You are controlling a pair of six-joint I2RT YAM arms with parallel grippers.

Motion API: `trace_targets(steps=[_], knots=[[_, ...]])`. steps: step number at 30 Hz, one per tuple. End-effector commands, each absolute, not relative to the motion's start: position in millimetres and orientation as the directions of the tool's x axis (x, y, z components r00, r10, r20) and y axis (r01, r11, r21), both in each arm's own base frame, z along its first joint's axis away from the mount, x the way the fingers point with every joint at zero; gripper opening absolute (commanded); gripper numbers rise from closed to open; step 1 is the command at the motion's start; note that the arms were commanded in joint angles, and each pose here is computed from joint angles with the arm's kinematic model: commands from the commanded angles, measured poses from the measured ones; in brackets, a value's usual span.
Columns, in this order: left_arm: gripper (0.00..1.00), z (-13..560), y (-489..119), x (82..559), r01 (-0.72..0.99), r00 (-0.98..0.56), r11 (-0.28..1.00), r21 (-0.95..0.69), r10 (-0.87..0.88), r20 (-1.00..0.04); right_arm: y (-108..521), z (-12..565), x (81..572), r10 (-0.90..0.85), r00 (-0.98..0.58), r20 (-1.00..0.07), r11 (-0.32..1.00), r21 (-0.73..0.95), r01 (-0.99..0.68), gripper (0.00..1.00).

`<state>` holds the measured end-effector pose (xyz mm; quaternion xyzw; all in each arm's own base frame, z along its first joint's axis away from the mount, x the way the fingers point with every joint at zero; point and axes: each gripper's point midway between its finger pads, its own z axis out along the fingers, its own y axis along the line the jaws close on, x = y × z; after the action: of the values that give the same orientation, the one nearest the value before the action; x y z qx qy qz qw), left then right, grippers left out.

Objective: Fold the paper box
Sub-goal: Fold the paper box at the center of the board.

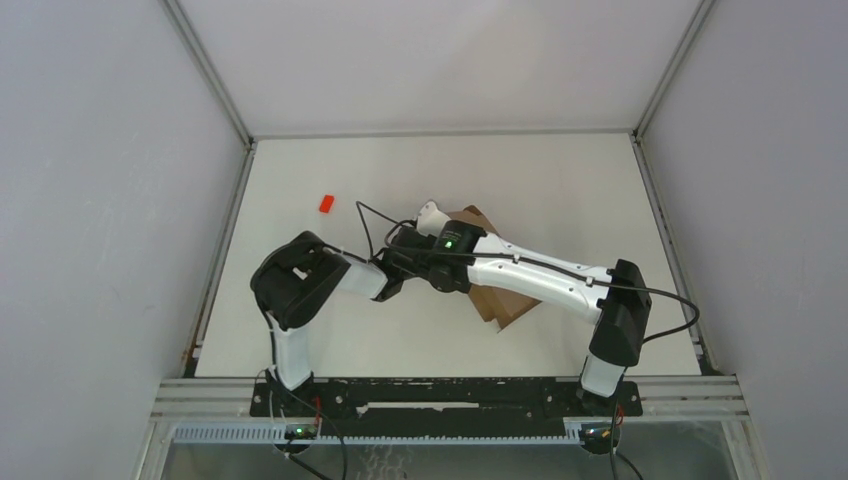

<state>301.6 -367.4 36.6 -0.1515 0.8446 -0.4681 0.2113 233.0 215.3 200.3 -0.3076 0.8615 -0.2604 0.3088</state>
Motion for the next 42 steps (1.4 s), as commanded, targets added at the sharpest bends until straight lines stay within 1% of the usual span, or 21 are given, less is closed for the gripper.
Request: trace_targets(steps=[1,12,19,24,29,35,42], knots=[[0.58,44.4,-377.5,309.5,-0.034,-0.863,0.493,-0.870,-0.453,-0.223,247.9,181.0,219.1,-0.661,-0.629,-0.409,0.735,-0.523,-0.432,0.00],[0.57,36.0,-382.4,305.8,-0.035,-0.873,0.496,-0.867,-0.438,-0.215,270.9,179.8,202.5,-0.688,-0.602,-0.405,0.721,-0.479,-0.502,0.00],[0.53,34.2,-383.3,301.6,-0.029,-0.879,0.491,-0.871,-0.428,-0.212,287.1,173.3,191.4,-0.682,-0.613,-0.399,0.731,-0.417,-0.540,0.00],[0.53,30.3,-382.4,296.2,-0.026,-0.888,0.497,-0.867,-0.410,-0.208,286.2,174.8,191.9,-0.681,-0.623,-0.384,0.729,-0.428,-0.534,0.00],[0.57,25.1,-378.6,287.8,-0.021,-0.897,0.512,-0.859,-0.389,-0.209,279.9,176.6,195.8,-0.680,-0.631,-0.372,0.727,-0.452,-0.517,0.00],[0.58,19.5,-376.5,272.0,-0.005,-0.920,0.551,-0.835,-0.330,-0.212,274.1,171.2,199.1,-0.676,-0.642,-0.362,0.729,-0.456,-0.510,0.00],[0.61,19.7,-365.3,251.7,-0.012,-0.919,0.553,-0.833,-0.334,-0.208,269.9,167.8,197.8,-0.672,-0.648,-0.358,0.732,-0.454,-0.509,0.00]])
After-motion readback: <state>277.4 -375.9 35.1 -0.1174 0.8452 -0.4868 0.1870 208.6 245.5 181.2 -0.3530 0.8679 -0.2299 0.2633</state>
